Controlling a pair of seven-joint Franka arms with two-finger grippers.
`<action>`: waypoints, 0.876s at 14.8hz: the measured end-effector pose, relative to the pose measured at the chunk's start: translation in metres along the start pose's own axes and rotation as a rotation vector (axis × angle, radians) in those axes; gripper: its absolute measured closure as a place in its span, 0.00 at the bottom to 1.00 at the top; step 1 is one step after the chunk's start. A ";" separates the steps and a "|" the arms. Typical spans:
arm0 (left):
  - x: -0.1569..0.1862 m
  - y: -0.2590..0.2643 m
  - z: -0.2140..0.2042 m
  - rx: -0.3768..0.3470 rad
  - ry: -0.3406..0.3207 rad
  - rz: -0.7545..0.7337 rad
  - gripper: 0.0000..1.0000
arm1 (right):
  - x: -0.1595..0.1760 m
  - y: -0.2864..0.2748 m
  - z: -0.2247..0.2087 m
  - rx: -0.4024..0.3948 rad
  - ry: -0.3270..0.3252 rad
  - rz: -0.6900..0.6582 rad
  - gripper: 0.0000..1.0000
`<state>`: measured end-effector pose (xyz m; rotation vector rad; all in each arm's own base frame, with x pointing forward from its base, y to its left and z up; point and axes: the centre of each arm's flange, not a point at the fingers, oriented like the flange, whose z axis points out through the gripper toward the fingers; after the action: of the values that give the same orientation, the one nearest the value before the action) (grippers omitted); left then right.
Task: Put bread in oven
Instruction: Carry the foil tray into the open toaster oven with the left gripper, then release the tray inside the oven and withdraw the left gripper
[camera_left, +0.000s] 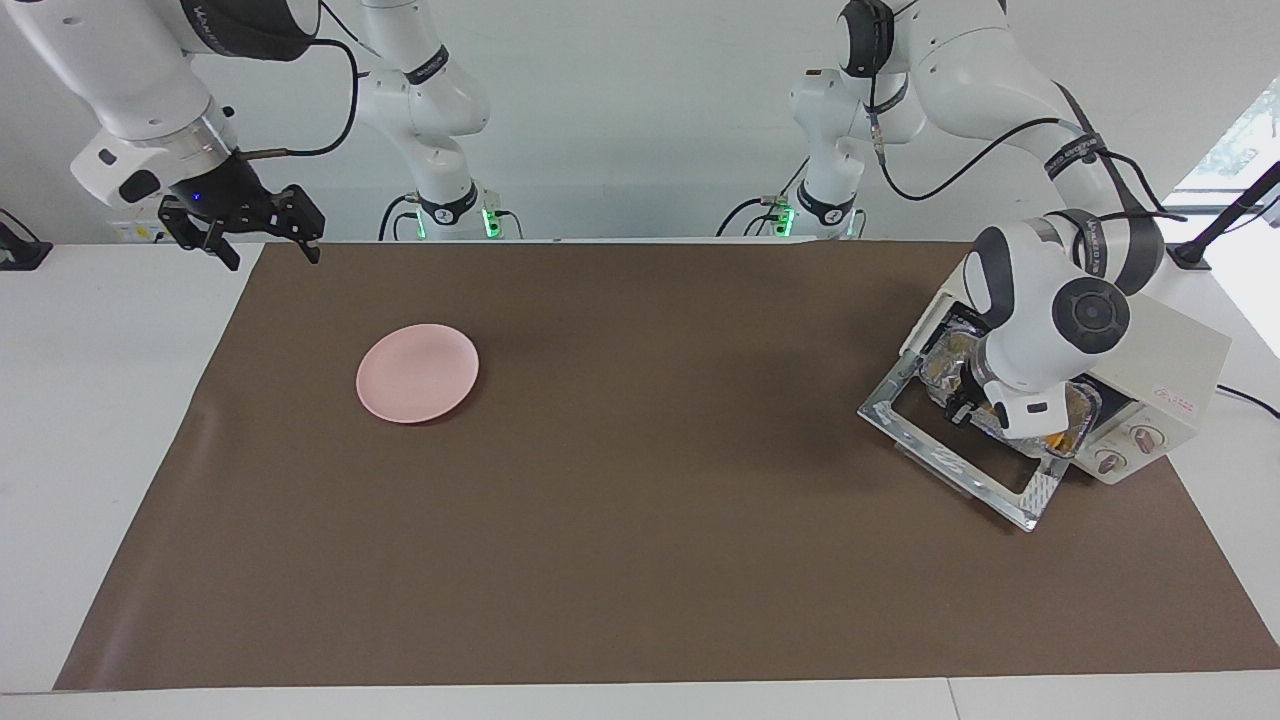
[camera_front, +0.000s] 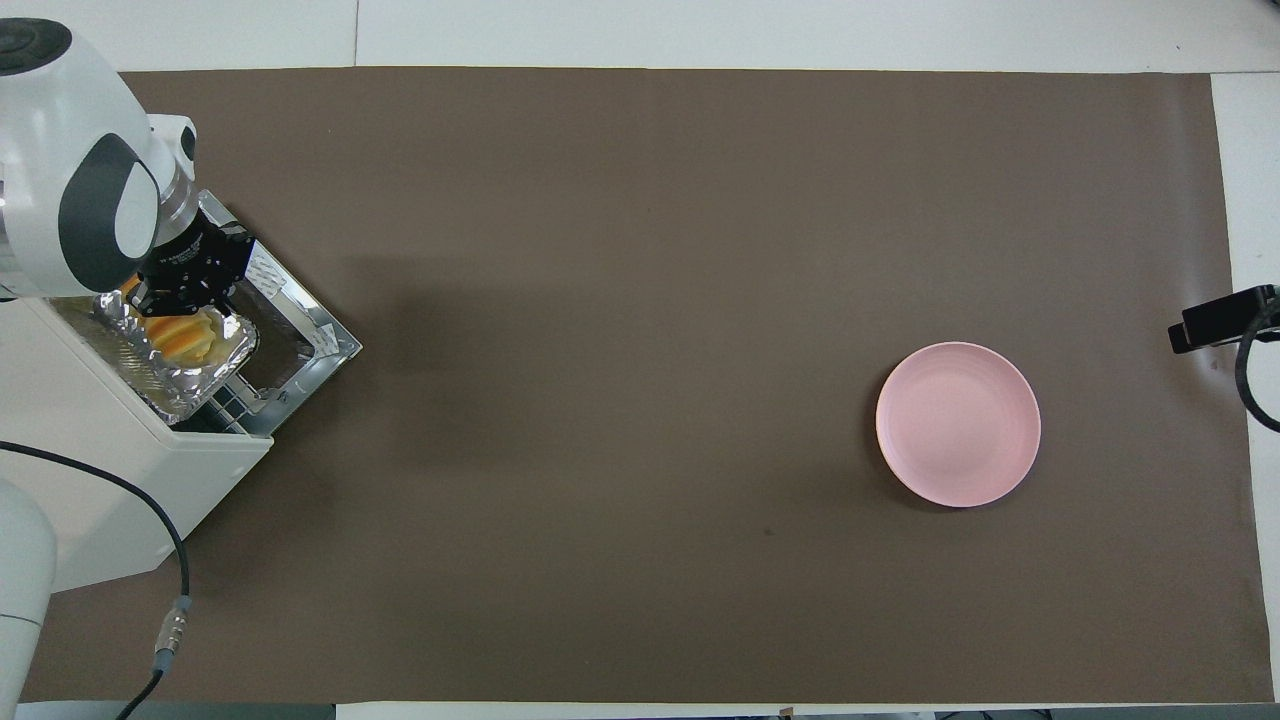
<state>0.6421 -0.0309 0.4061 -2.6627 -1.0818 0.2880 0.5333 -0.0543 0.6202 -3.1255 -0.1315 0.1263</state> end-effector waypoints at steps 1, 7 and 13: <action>0.006 -0.007 0.000 -0.002 -0.004 0.004 0.98 | 0.000 0.000 0.000 0.000 0.000 0.000 0.00; 0.013 -0.025 0.011 0.009 -0.038 -0.003 0.98 | 0.000 0.000 0.000 0.000 0.000 0.000 0.00; 0.011 -0.032 0.015 0.019 -0.037 0.008 0.70 | 0.000 0.000 0.000 0.000 0.000 0.000 0.00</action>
<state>0.6249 0.0018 0.4009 -2.6552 -1.0737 0.3486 0.5333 -0.0543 0.6202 -3.1255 -0.1315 0.1264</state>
